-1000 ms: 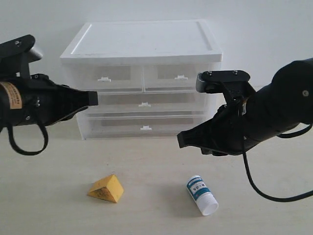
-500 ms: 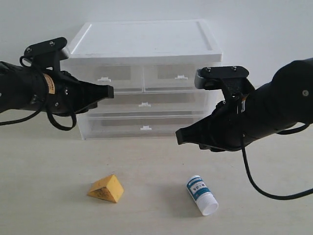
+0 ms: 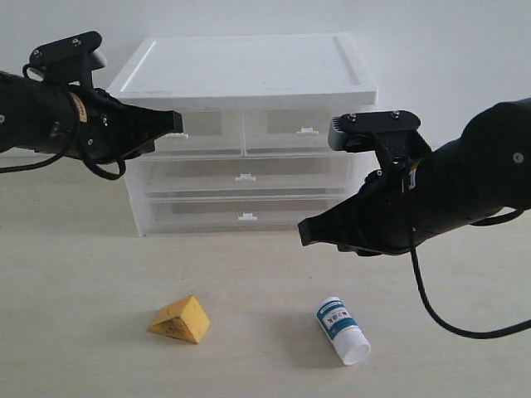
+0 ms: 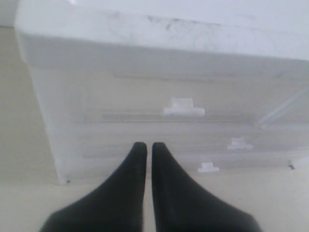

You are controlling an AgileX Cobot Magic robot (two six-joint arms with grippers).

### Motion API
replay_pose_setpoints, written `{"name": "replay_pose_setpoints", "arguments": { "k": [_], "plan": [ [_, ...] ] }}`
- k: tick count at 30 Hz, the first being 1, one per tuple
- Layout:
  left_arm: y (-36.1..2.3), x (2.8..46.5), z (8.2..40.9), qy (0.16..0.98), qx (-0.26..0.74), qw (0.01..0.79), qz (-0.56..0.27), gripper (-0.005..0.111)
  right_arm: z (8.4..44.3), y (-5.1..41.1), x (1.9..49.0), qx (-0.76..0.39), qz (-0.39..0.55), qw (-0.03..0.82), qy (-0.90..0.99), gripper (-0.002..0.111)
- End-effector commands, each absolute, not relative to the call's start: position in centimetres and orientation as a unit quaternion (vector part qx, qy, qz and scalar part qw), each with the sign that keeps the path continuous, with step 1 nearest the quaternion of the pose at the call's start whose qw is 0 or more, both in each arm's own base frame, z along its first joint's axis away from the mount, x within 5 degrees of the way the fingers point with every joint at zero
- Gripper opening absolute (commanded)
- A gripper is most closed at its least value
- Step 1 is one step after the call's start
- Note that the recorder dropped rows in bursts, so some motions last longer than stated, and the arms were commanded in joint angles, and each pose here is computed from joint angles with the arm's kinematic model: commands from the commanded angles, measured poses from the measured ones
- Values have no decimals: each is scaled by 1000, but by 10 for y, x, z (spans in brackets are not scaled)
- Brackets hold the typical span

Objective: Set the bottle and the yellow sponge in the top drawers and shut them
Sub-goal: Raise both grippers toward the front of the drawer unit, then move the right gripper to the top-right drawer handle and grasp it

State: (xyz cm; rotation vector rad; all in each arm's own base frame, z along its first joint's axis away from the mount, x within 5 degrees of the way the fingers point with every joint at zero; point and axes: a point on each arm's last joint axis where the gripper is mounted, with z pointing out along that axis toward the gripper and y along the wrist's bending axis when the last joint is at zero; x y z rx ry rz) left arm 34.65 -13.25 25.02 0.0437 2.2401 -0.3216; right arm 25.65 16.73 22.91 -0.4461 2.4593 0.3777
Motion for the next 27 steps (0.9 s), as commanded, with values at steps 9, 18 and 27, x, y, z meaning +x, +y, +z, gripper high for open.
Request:
{"name": "replay_pose_setpoints", "arguments": {
  "k": [9,18,27],
  "plan": [
    [-139,358,255,888,41,440,-126,4,215,177,276,-166,149,353,909,0],
    [-143,372,251,889,58,440,-114,4,214,175,299,-26,221,407,886,0],
    [-139,382,242,891,65,438,-102,4,218,139,323,124,257,427,858,0]
  ]
}}
